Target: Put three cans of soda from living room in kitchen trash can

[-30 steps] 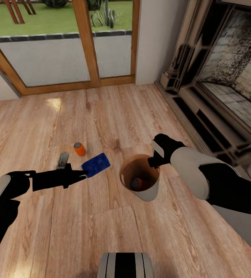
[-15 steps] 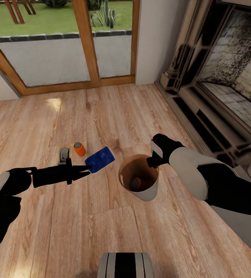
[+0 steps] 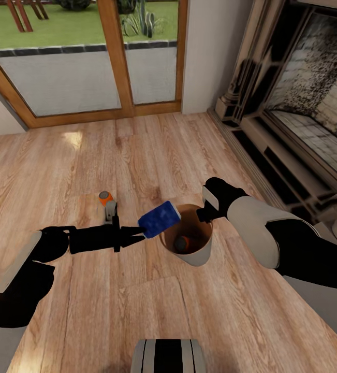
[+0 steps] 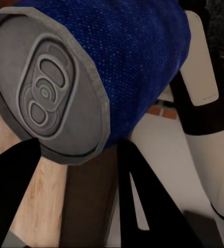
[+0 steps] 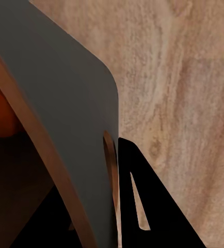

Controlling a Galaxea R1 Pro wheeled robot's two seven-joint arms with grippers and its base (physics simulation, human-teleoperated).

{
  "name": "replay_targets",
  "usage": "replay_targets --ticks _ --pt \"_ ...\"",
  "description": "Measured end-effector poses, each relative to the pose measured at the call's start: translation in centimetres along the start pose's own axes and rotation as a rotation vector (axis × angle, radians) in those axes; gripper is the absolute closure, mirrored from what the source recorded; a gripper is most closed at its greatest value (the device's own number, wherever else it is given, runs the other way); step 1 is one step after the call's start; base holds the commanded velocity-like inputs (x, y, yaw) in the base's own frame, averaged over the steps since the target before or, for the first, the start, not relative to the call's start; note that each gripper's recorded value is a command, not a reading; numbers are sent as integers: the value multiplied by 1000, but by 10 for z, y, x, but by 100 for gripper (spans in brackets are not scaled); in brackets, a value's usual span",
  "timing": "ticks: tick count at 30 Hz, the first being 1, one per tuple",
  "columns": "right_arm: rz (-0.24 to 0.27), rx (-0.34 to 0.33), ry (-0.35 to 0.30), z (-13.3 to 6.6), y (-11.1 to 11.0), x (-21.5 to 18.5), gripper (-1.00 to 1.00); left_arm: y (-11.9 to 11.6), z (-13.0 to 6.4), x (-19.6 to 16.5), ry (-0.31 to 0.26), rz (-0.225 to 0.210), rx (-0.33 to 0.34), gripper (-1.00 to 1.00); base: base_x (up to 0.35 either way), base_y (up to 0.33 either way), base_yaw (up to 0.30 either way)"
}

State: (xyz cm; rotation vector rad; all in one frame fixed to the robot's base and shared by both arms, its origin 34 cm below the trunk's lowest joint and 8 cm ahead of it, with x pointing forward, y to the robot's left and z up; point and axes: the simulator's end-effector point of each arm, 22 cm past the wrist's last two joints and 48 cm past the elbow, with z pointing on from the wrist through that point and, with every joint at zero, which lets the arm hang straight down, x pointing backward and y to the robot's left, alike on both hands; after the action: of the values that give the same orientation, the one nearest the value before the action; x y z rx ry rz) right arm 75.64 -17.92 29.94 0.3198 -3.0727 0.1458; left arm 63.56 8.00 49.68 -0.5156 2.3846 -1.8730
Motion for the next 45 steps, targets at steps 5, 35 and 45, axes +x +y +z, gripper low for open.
replay_targets --ticks 5,35,45 --pt "3 -2 1 0 0 0 100 -7 10 5 22 13 9 100 0 0 0" --pt "7 -5 6 2 -1 3 100 -9 16 8 37 27 0 -100 0 0 0" --pt "6 1 6 3 -3 3 100 12 13 5 30 28 -93 -100 0 0 0"
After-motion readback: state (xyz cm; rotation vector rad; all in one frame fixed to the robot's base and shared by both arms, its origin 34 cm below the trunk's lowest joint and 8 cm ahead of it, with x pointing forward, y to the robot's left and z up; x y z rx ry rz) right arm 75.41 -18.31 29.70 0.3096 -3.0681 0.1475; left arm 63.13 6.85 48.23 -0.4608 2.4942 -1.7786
